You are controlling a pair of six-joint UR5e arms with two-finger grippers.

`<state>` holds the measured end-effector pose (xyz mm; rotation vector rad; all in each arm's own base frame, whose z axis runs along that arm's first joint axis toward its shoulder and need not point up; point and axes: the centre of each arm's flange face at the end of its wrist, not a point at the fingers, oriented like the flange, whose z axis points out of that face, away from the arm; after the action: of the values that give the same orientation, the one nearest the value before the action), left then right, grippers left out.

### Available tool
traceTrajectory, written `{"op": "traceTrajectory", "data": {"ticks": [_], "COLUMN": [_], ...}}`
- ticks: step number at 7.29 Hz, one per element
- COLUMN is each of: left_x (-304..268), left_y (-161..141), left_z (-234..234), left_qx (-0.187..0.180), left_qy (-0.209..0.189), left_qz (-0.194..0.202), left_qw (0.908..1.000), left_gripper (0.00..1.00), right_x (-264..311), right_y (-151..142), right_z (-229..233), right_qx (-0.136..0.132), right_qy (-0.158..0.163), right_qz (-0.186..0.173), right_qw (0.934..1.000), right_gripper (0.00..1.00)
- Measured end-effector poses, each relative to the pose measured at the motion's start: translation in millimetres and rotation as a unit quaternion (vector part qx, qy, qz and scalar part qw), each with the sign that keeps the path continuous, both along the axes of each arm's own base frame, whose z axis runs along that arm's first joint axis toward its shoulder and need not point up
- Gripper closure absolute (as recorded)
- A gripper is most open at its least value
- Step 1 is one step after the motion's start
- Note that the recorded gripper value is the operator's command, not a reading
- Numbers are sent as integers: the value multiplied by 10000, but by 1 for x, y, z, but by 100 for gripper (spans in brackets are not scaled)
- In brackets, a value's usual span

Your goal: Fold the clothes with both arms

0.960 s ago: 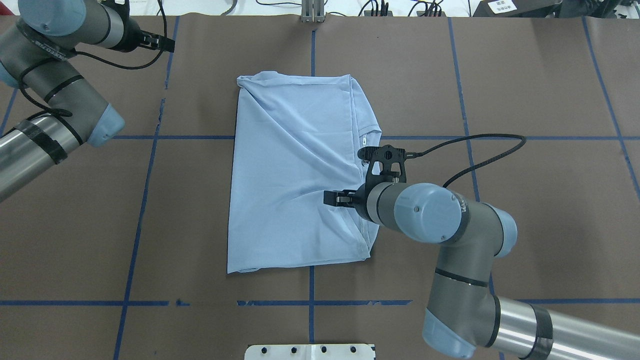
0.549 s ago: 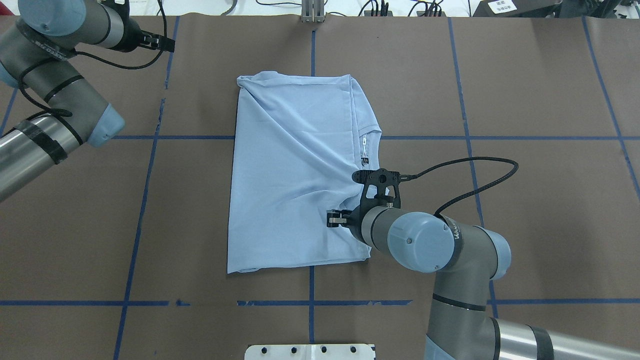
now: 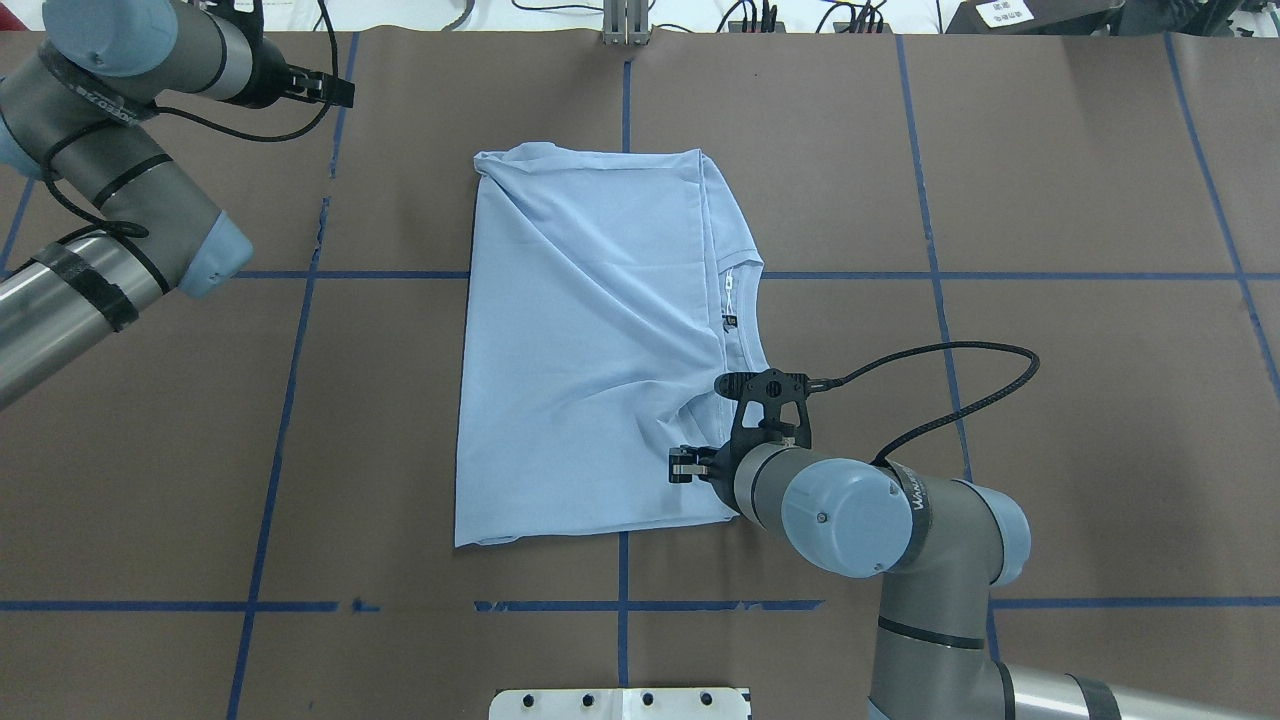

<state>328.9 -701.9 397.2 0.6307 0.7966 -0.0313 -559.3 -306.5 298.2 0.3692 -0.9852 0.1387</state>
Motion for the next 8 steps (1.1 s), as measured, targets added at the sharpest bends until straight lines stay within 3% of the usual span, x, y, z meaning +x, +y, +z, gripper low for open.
{"op": "traceTrajectory", "data": {"ticks": [1,2,3,8], "left_x": [1,1,2,3], "left_y": [0,1,1,1], "left_z": [0,0,0,0], "left_qx": [-3,-5,-5,-11], "left_qy": [3,4,4,7], "left_qz": [4,7,9,15], "left_qw": [10000,10000,10000,10000], "left_gripper": [0,0,0,0], "right_x": [-1,-2,-2,5], "right_y": [3,6,7,7], "right_z": [3,4,4,-1], "right_qx": [-8,-9,-3,52], "right_qy": [27,36,37,32], "right_qz": [-28,-45,-45,55], "right_qw": [10000,10000,10000,10000], "right_gripper": [48,68,100,100]}}
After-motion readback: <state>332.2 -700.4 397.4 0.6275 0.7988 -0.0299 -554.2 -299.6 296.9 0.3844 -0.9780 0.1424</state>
